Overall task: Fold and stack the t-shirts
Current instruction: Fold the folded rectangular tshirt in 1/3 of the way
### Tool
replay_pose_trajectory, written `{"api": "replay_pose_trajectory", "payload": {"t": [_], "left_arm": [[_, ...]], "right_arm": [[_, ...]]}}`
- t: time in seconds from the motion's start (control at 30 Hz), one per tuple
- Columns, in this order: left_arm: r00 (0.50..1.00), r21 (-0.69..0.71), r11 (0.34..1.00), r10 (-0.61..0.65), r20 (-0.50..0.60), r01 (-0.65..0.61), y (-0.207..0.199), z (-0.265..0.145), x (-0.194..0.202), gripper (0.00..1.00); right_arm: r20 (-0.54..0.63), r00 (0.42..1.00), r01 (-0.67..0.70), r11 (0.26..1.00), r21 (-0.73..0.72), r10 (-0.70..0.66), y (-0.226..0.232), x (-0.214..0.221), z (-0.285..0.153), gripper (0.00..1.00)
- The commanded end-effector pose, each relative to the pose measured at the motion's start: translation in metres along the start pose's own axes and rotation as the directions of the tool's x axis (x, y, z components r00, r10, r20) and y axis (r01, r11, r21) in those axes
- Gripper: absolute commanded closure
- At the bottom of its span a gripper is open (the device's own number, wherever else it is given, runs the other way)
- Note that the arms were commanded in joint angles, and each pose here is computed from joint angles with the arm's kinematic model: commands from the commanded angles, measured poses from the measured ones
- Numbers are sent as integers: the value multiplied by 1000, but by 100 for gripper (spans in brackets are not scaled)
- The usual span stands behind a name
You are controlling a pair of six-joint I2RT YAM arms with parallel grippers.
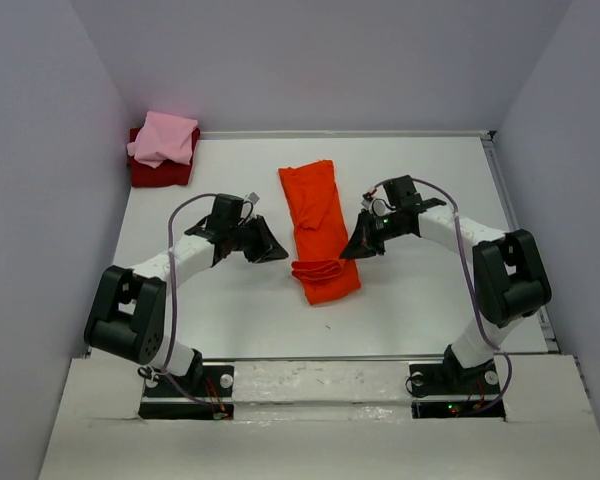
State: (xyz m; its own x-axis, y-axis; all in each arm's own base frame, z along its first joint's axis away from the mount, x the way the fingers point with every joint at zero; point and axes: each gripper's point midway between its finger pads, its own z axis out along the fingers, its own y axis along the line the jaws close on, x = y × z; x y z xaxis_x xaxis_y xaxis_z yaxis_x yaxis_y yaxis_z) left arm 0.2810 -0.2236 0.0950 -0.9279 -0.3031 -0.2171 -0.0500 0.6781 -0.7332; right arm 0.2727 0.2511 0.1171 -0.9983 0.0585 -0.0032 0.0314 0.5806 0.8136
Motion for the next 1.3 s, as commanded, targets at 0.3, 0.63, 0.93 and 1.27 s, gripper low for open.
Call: {"api": "replay_pose_trajectory", "payload": {"t": [0.3,0.63,0.93,1.27], "left_arm": [[1000,48,999,23,2,-23,-8,1,-14,80],[1000,64,998,17,-9,-16,0,7,-13,76],[1000,71,997,18,-4,-17,1,6,-22,76],[1000,54,998,17,-10,-17,14,-1,-10,76]], "right_arm": [[33,997,72,995,-64,-70,33,-33,-5,100],[30,997,74,996,-58,-73,33,-44,0,100],[58,996,72,996,-55,-69,28,-81,6,100],[83,995,48,998,-27,-46,-3,-117,13,100]]}}
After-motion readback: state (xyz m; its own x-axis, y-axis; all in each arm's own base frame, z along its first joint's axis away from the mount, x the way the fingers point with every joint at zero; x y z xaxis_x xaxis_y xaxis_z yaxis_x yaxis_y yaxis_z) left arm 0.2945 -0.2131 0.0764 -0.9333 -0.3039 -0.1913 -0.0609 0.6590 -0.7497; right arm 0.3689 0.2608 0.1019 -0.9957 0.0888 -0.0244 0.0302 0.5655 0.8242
